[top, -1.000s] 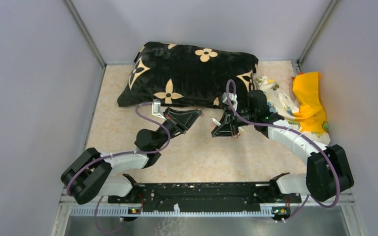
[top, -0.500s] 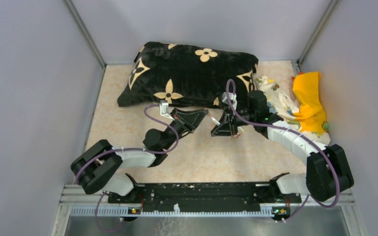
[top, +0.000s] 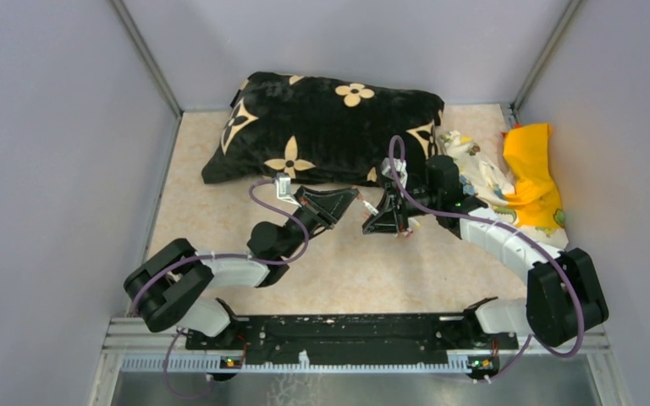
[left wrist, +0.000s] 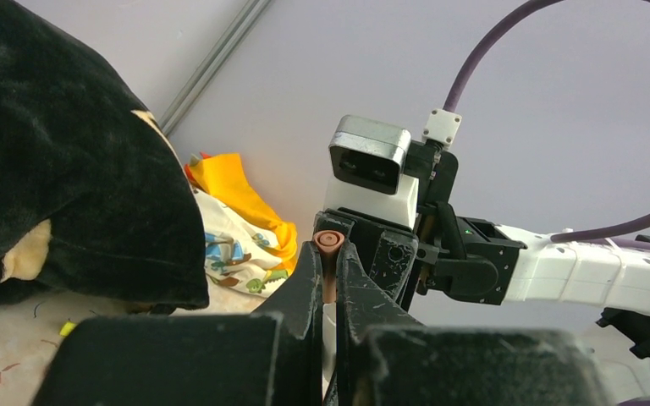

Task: Insert the pens into the pen caps
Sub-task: Pick up the pen cap from the center of the board, then insert the pen cap onto the pen.

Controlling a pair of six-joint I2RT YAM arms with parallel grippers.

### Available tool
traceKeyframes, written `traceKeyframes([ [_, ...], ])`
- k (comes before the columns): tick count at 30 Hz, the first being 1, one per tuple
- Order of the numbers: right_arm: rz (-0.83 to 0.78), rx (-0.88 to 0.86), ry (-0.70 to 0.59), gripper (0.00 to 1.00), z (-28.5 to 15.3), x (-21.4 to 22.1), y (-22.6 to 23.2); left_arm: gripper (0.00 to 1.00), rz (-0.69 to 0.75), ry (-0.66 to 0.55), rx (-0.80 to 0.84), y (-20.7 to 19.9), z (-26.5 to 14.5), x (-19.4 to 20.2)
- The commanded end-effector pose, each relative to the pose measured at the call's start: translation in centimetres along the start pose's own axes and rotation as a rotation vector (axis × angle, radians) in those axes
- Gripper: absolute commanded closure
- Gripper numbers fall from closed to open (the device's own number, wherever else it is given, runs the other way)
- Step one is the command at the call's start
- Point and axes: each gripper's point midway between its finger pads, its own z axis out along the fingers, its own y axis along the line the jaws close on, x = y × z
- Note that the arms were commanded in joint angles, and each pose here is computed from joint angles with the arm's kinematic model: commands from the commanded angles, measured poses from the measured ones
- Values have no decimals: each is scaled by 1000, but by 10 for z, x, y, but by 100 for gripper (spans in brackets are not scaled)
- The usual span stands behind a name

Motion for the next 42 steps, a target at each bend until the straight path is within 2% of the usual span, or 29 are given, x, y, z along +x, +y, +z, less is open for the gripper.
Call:
traceKeyframes([
  [1, -50, -7, -14, 100, 3, -7, 1, 100, -25, -91, 109, -29, 7, -20],
  [14, -22, -2, -26, 100, 3, -12, 3, 100, -49, -75, 111, -30, 8, -12],
  [25, -14, 126, -110, 100, -8, -28, -11, 100, -93, -57, 71, -30, 11, 20],
  [29, -23, 150, -131, 100, -15, -33, -14, 100, -118, -2, 71, -33, 11, 37],
  [36, -28, 126, -154, 100, -19, -36, -9, 100, -144, 71, 88, -46, 10, 69],
  [40, -57, 99, -153, 100, -19, -37, -3, 100, -148, 62, 116, -53, 11, 68],
  [42, -71, 85, -152, 100, -20, -38, 1, 96, -141, 59, 119, -55, 10, 66],
])
